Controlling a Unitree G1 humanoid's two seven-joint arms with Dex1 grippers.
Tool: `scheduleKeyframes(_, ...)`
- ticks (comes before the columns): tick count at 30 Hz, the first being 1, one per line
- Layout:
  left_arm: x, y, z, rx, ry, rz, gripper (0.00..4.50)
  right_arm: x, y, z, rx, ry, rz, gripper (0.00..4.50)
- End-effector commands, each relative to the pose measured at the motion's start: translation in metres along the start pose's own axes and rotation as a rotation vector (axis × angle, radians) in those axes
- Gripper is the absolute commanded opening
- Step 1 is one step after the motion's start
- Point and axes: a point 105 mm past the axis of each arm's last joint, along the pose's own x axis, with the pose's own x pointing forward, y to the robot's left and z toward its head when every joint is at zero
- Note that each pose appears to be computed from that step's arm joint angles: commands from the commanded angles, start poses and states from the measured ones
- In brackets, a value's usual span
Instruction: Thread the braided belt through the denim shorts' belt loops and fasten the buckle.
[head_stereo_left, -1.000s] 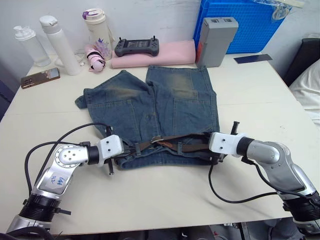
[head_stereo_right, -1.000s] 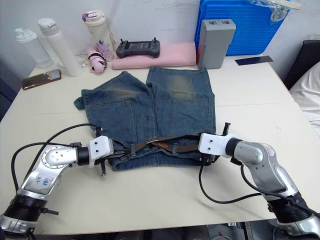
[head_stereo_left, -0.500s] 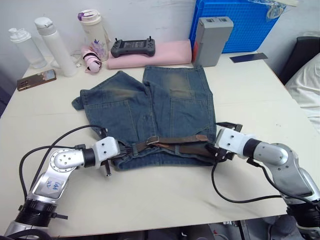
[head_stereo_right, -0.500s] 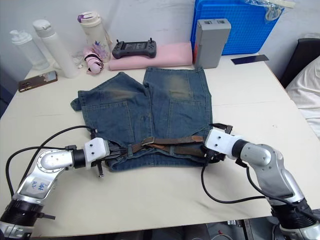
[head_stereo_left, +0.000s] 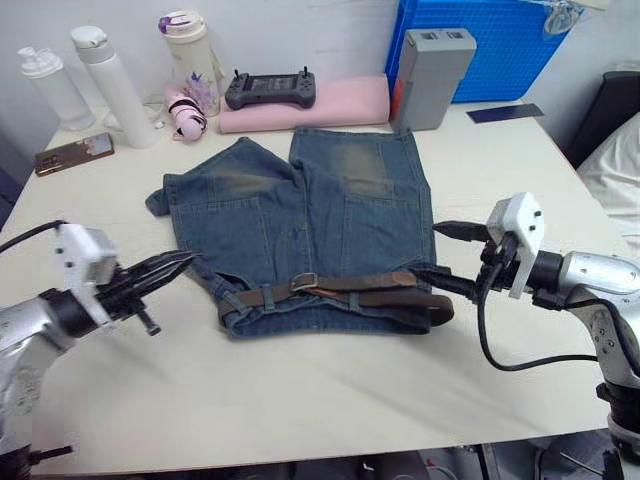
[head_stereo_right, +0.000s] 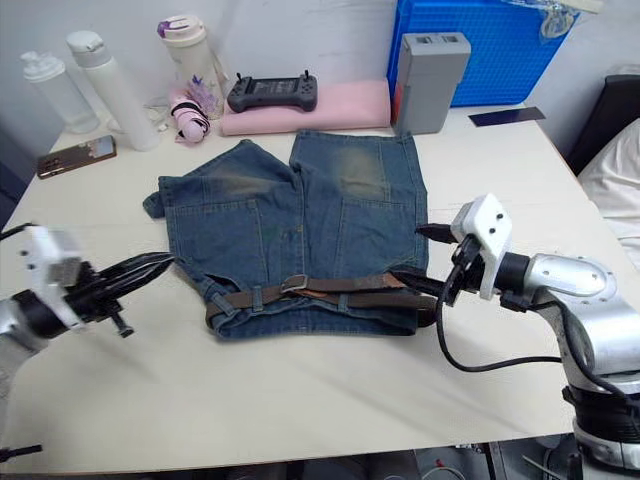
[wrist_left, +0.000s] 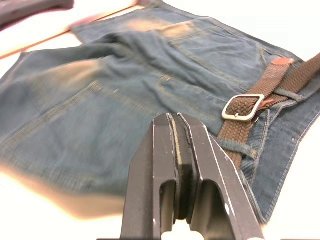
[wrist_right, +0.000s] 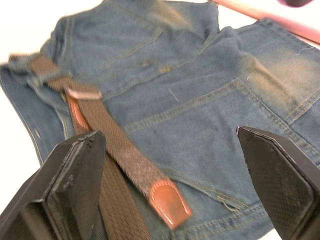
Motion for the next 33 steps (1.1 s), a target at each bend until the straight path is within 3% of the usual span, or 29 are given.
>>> scheduleKeyframes(1, -0.013, -0.009, 0.016, 0.046, -0.011, 0.006, 0.00, -0.001, 0.001, 0.003, 0.015, -0.015, -0.009, 4.40)
scheduleKeyframes(6, -0.014, -0.016, 0.012, 0.044, -0.004, 0.022, 0.00, 0.000, 0.001, -0.014, 0.018, 0.038, -0.029, 4.40)
scheduleKeyframes(9, -0.014, -0.026, 0.003, 0.025, 0.026, -0.011, 0.85, 0.000, 0.001, -0.019, 0.012, 0.059, -0.034, 4.50)
scheduleKeyframes(15, -0.013, -0.024, -0.013, 0.059, 0.082, 0.015, 3.38, -0.003, 0.001, -0.021, 0.018, 0.051, -0.046, 4.50)
scheduleKeyframes(33, -0.002, -0.026, -0.005, 0.086, 0.060, -0.026, 3.38, -0.004, -0.001, -0.024, 0.035, 0.043, -0.051, 4.50)
